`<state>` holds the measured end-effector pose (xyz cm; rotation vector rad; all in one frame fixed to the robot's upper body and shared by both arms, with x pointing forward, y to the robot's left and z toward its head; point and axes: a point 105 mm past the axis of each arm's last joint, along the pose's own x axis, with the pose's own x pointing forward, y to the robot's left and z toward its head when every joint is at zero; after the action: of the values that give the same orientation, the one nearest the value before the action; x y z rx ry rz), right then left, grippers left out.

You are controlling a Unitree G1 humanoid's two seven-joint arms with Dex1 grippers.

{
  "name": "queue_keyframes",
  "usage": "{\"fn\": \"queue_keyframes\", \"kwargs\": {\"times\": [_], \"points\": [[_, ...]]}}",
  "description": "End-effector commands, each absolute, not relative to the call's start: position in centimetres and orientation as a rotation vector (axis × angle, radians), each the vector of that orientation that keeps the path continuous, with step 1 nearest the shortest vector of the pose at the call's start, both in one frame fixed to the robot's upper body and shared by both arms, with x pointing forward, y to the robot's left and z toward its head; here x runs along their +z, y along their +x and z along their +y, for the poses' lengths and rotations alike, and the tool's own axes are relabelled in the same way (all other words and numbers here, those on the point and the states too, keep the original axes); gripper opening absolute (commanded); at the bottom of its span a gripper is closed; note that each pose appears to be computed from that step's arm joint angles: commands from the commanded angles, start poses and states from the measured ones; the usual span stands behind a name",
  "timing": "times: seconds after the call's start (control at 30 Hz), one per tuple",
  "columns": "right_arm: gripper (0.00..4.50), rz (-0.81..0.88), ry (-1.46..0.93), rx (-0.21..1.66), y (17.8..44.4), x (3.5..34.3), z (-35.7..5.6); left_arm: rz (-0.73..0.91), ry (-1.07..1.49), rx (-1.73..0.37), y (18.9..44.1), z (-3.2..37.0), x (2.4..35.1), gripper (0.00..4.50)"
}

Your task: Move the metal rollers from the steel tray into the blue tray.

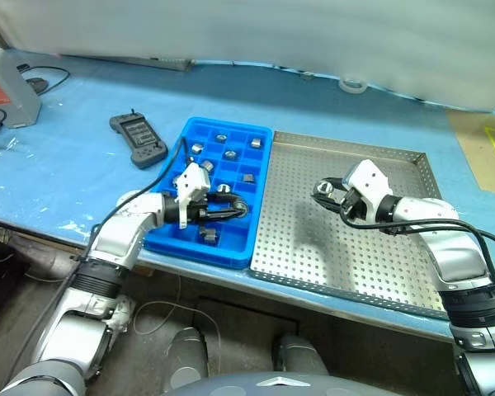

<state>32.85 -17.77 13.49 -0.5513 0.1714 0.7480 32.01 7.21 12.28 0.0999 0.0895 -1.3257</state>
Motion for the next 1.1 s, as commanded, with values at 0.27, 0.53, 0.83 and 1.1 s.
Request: {"fn": "queue_keyframes", "kwargs": {"times": [0.27,0.53,0.83,1.1], "points": [[1.78,0.122,-0.608,0.721,32.3,14.5,-18.1,0.176,0.051,-1.252,33.0,8.4,12.1,1.45],[1.78,0.124,-0.624,0.717,32.5,14.1,-18.1,0.288,0.126,-1.242,32.6,8.8,9.2,1.45],[1.78,0.112,-0.628,0.722,32.7,14.4,-17.8,0.254,0.155,-1.163,34.3,9.1,8.2,2.79],[1.78,0.029,-0.589,0.769,32.5,16.3,-15.8,-0.036,-0.059,-1.148,35.9,12.6,18.7,2.79]]}}
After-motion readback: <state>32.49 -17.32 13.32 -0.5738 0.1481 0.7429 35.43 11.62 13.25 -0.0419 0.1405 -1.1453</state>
